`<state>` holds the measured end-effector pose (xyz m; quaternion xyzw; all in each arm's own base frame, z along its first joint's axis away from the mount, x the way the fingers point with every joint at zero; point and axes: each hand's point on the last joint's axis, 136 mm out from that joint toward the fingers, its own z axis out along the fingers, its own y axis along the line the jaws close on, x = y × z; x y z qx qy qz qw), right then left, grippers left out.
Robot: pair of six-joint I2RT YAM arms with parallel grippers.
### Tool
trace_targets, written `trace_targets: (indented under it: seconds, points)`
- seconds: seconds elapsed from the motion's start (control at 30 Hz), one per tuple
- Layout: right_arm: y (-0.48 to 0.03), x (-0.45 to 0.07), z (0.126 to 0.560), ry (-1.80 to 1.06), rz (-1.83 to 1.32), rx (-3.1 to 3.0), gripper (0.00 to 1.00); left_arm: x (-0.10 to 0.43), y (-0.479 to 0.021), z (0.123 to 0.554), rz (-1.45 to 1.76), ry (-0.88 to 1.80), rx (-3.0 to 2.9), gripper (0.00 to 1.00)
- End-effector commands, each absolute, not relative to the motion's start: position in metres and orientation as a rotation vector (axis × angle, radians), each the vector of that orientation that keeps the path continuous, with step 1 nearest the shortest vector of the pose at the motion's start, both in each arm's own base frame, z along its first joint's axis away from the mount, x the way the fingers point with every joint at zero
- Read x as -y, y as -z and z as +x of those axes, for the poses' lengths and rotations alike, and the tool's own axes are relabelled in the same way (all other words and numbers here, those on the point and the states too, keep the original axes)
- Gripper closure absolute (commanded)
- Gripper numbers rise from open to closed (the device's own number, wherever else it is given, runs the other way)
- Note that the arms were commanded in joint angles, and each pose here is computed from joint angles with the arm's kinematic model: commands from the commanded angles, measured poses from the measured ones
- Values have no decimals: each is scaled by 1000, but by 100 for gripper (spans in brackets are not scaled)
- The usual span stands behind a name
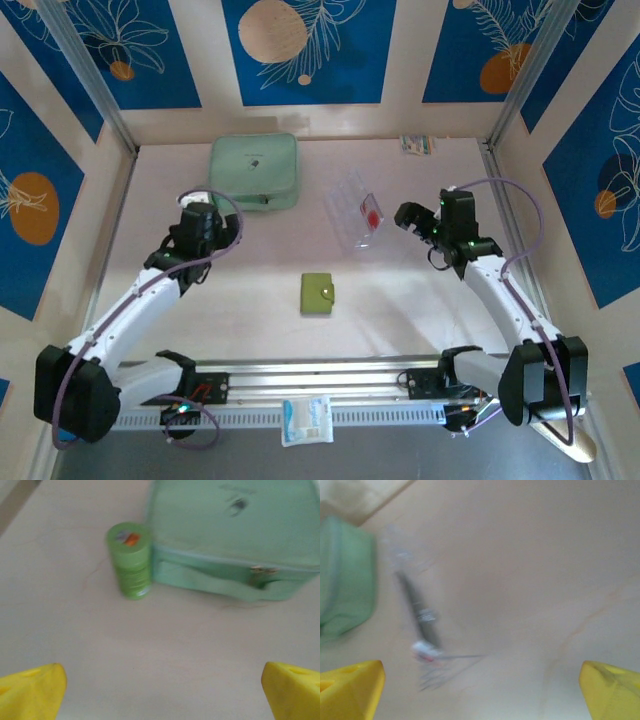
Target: Put the credit cards into the card holder
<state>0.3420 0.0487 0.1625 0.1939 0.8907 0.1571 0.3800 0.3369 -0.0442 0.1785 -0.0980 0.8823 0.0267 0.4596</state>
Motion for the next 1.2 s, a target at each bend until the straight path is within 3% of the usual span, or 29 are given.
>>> trace_targets:
  seconds: [0.0, 0.5, 0.8, 1.17]
  points:
    - [-154, -14, 354, -142, 455, -2237, 1, 13, -172, 348, -251, -191, -2090, 0]
    - [-125, 3, 386, 15, 261, -2048, 1, -31, -129, 371, -197, -364, -1960, 0]
    - [-115, -20, 397, -58, 29, -1951, 1, -5, -101, 396, -58, -236, -1941, 0]
    - [-92, -23, 398, -184, -1, -1958, 1, 20, -89, 397, 93, -43, -1923, 0]
